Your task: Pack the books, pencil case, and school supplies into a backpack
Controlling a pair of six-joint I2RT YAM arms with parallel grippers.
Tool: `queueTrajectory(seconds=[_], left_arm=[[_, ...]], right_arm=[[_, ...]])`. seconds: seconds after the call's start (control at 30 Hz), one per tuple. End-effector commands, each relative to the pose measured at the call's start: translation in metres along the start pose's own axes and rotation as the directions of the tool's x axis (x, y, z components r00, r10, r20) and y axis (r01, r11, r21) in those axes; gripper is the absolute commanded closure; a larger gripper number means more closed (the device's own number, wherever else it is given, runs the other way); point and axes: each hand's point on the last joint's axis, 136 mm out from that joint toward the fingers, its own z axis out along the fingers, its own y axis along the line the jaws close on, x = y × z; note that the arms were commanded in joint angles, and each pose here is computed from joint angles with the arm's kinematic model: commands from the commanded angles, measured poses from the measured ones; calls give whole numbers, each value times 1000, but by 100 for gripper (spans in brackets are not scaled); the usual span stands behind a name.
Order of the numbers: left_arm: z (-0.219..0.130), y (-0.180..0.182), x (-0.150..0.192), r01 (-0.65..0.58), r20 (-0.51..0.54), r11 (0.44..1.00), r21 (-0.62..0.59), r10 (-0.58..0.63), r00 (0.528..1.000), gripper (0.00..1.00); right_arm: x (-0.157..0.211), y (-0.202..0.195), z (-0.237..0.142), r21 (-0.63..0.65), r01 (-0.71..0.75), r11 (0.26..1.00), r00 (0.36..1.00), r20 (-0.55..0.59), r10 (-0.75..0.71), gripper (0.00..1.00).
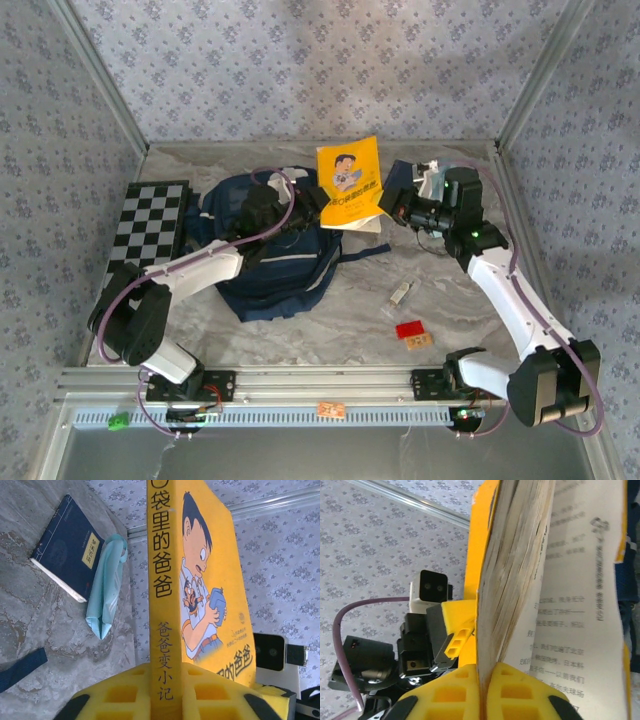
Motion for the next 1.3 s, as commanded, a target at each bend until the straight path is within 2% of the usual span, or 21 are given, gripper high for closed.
queueTrajectory(seconds=[0.0, 0.03, 0.1, 0.17, 0.23, 0.4, 0.47, 0.63, 0.73, 0.9, 1.13, 1.27], left_arm=[[-10, -45, 3, -57, -13, 989, 139, 59, 998, 97], [-12, -46, 2, -63, -10, 988, 139, 65, 998, 100], [-15, -51, 1, -77, -7, 986, 148, 79, 997, 100], [-19, -59, 0, -97, -5, 982, 163, 99, 995, 100], [-20, -66, 2, -110, -16, 978, 178, 115, 993, 100], [-23, -83, 6, -124, -27, 966, 226, 133, 991, 100], [-21, -87, 9, -127, -38, 963, 237, 139, 990, 100], [-19, -97, 13, -118, -52, 953, 281, 138, 989, 100], [-19, -92, 11, -134, -51, 959, 248, 151, 987, 100], [-27, -79, 6, -201, -29, 967, 158, 208, 978, 100], [-37, -65, 5, -278, -17, 959, 58, 279, 960, 100], [-39, -62, 5, -288, -24, 957, 37, 289, 957, 100]], right_arm=[[4, 9, -6, -20, 43, 999, 999, -3, -43, 77], [6, 5, -8, 0, 35, 999, 999, -5, -35, 69], [9, -6, -12, 42, 17, 999, 1000, 0, -17, 51], [12, -22, -15, 95, -23, 995, 1000, 13, 22, 29], [16, -31, -13, 94, -61, 994, 998, 12, 60, 17], [24, -50, -5, 101, -151, 983, 988, -10, 153, 6], [23, -41, 2, 32, -159, 987, 987, -22, 160, 4], [23, -6, 15, -131, -134, 982, 990, -66, 126, 5], [20, 12, 10, -201, -133, 970, 991, -57, 124, 7], [21, 25, -4, -204, -96, 974, 995, -27, 92, 14], [26, 28, -10, -167, -77, 983, 997, -36, 72, 37], [29, 4, -7, -34, -91, 995, 996, -18, 90, 63]])
